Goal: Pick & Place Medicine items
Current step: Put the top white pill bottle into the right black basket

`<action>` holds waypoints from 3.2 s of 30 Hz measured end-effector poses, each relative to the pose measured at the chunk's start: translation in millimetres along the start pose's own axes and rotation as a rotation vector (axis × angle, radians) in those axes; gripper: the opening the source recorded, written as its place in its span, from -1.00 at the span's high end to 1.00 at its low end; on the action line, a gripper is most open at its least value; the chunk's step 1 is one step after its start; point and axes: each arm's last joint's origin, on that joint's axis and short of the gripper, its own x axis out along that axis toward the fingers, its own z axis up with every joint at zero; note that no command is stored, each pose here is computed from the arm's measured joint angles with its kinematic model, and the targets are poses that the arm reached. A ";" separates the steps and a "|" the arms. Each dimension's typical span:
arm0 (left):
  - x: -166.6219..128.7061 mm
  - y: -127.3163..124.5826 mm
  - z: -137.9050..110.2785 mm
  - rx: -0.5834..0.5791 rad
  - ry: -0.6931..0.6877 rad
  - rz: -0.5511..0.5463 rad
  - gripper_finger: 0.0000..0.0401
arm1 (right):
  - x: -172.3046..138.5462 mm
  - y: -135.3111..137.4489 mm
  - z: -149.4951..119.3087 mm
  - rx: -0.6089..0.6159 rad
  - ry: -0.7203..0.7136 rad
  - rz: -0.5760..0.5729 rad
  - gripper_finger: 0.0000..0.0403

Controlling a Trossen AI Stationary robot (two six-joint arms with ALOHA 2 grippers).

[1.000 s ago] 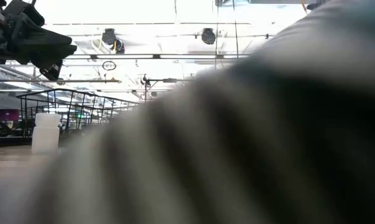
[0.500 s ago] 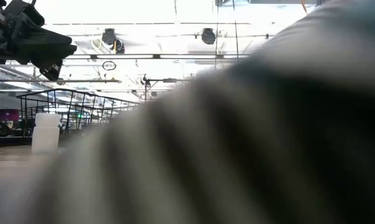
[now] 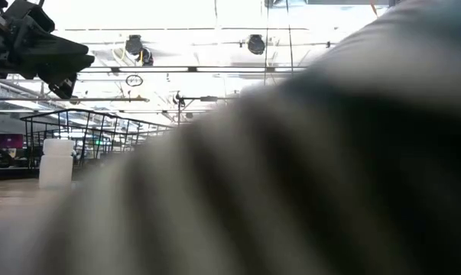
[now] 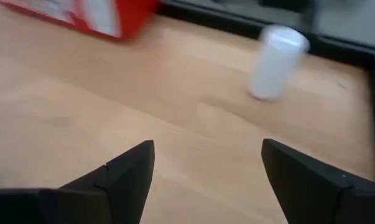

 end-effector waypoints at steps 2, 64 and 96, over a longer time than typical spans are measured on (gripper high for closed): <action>0.0 0.0 0.0 0.000 0.000 0.000 0.46 | 6.2 -4.0 -0.1 0.017 0.029 -0.041 -0.45; 0.0 0.0 0.0 0.000 0.000 0.001 0.46 | 89.2 -24.5 29.4 0.220 -0.039 -0.199 -0.48; 0.0 0.0 0.0 0.000 0.000 0.001 0.46 | 87.3 -17.9 24.9 0.063 0.013 -0.144 0.31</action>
